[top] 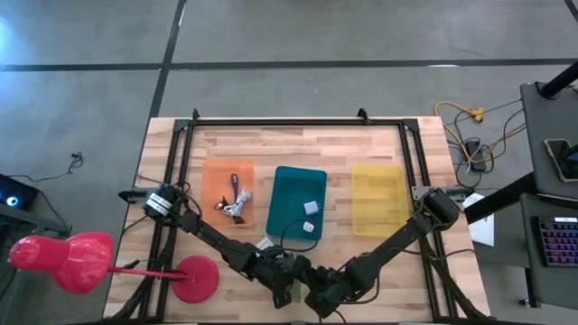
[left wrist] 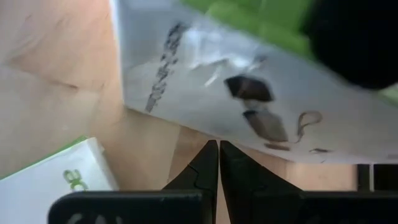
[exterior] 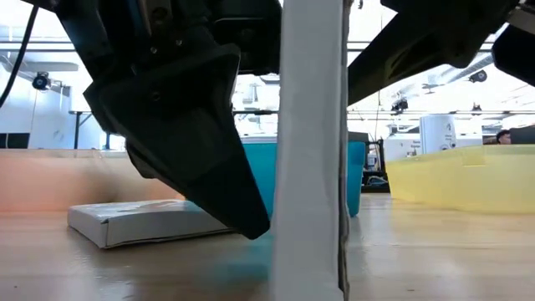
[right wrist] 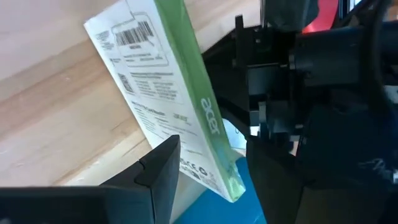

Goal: Pick and place items into bin
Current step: Put the right card reader box into the yellow bin

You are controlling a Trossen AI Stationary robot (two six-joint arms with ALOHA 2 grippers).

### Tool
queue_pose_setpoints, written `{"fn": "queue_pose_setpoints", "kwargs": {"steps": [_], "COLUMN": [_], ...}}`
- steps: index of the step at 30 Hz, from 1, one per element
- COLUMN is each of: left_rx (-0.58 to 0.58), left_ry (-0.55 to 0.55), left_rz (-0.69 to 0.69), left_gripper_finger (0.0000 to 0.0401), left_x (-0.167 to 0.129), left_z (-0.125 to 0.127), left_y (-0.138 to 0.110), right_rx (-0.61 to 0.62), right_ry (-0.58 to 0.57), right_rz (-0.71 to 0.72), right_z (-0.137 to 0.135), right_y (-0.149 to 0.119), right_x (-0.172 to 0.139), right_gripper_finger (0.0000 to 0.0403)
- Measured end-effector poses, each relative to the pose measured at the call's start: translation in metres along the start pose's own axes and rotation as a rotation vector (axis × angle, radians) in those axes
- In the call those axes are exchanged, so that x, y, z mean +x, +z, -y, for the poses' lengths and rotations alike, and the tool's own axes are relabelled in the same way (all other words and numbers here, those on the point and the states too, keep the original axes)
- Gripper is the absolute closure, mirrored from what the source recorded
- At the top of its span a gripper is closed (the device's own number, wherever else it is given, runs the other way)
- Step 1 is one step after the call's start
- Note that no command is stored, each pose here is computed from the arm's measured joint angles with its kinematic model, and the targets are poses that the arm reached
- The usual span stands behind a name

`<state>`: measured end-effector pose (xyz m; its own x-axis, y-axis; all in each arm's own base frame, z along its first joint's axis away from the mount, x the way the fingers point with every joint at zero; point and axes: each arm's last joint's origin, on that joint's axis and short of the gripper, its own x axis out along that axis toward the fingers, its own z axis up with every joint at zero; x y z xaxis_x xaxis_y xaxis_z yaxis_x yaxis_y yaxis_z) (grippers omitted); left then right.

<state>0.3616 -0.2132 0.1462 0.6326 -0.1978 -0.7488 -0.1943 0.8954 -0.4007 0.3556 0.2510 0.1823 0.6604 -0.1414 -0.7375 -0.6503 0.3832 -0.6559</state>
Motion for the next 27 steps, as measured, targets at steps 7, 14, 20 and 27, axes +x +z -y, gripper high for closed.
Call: {"fn": "queue_pose_setpoints", "kwargs": {"steps": [7, 14, 20, 27], "left_rx": [-0.001, -0.005, -0.011, 0.011], "left_ry": [-0.006, -0.021, -0.050, -0.052], "left_rz": [0.002, 0.016, 0.044, 0.093], "left_gripper_finger": [0.0401, 0.0401, 0.0401, 0.0401], "left_x": [0.000, -0.001, -0.008, -0.021], "left_z": [0.000, 0.002, 0.009, 0.014], "left_y": [0.000, 0.002, 0.009, 0.018], "right_rx": [0.019, 0.019, 0.053, 0.054], "right_ry": [0.013, 0.015, 0.017, 0.027], "right_rz": [0.013, 0.015, 0.018, 0.023], "right_z": [0.000, 0.000, 0.000, -0.001], "right_y": [0.000, 0.001, 0.001, 0.001], "right_x": [0.000, 0.000, 0.000, 0.000], "right_gripper_finger": [0.0231, 0.0232, 0.0236, 0.0236]}}
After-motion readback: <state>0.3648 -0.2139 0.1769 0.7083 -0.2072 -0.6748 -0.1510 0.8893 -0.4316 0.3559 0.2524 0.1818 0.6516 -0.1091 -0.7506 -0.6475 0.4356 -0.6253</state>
